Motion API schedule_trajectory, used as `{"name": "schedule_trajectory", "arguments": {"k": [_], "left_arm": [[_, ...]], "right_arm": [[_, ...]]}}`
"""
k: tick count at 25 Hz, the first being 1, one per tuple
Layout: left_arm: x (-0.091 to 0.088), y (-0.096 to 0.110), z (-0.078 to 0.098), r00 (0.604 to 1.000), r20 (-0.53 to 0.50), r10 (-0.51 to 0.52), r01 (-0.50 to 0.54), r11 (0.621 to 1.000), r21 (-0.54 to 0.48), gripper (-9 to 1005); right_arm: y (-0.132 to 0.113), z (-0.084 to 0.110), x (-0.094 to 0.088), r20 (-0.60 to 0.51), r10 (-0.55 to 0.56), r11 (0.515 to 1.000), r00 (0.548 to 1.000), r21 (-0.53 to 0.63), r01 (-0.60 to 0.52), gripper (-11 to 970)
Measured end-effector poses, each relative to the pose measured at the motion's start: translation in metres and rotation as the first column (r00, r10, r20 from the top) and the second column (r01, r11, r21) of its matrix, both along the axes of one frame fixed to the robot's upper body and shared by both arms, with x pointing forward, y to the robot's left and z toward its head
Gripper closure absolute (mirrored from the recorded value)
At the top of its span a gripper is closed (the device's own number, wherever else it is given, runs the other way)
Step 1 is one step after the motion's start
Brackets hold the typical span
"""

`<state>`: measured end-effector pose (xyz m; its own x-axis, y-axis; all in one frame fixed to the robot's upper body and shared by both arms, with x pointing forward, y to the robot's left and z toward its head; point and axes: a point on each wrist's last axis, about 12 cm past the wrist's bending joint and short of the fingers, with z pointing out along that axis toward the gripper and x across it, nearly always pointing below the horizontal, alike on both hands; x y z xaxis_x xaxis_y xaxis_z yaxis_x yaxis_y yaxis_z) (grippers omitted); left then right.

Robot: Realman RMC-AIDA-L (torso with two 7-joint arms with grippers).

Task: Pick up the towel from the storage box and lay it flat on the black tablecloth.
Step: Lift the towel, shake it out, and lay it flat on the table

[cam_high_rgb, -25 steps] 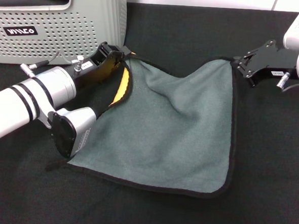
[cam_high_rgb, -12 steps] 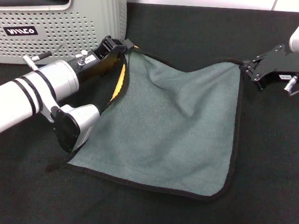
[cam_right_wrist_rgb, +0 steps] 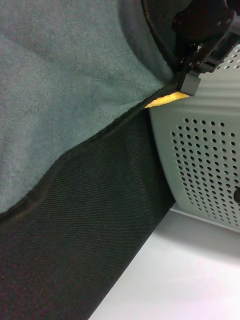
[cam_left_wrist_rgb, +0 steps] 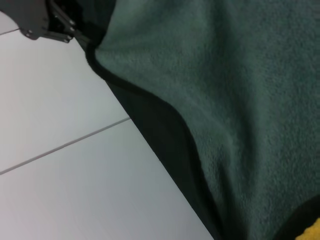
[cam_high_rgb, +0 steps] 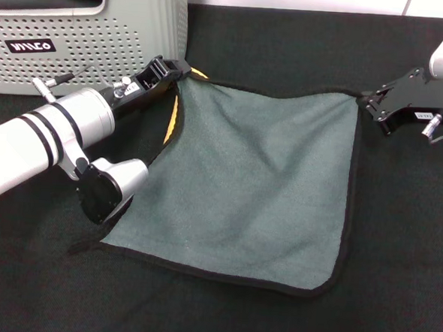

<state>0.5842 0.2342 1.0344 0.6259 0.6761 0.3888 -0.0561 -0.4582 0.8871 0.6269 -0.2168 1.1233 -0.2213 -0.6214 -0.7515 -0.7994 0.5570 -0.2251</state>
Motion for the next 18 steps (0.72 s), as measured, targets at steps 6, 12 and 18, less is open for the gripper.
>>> {"name": "schedule_trajectory", "arguments": {"k": [6,12,18], "left_arm": [[-0.0020,0.0014,-0.0026,1.000,0.025,-0.010,0.009,0.999,0.049,989],[-0.0050,0.0018,-0.0054,1.000,0.024,-0.013,0.012,0.998,0.058,989],[-0.0057,-0.0005,-0.0070,1.000,0.014,-0.017,0.016,0.998,0.056,989]], "right_arm": [[0.0030,-0.0013,-0.0009,-0.002,0.012,1.000,1.000,-0.007,-0.012,957],[0.0067,-0.0027,-0.0020,-0.004,0.026,1.000,1.000,-0.016,-0.027,957],[0.0079,-0.0050,-0.0024,-0.012,0.026,1.000,1.000,-0.016,-0.026,958]]}}
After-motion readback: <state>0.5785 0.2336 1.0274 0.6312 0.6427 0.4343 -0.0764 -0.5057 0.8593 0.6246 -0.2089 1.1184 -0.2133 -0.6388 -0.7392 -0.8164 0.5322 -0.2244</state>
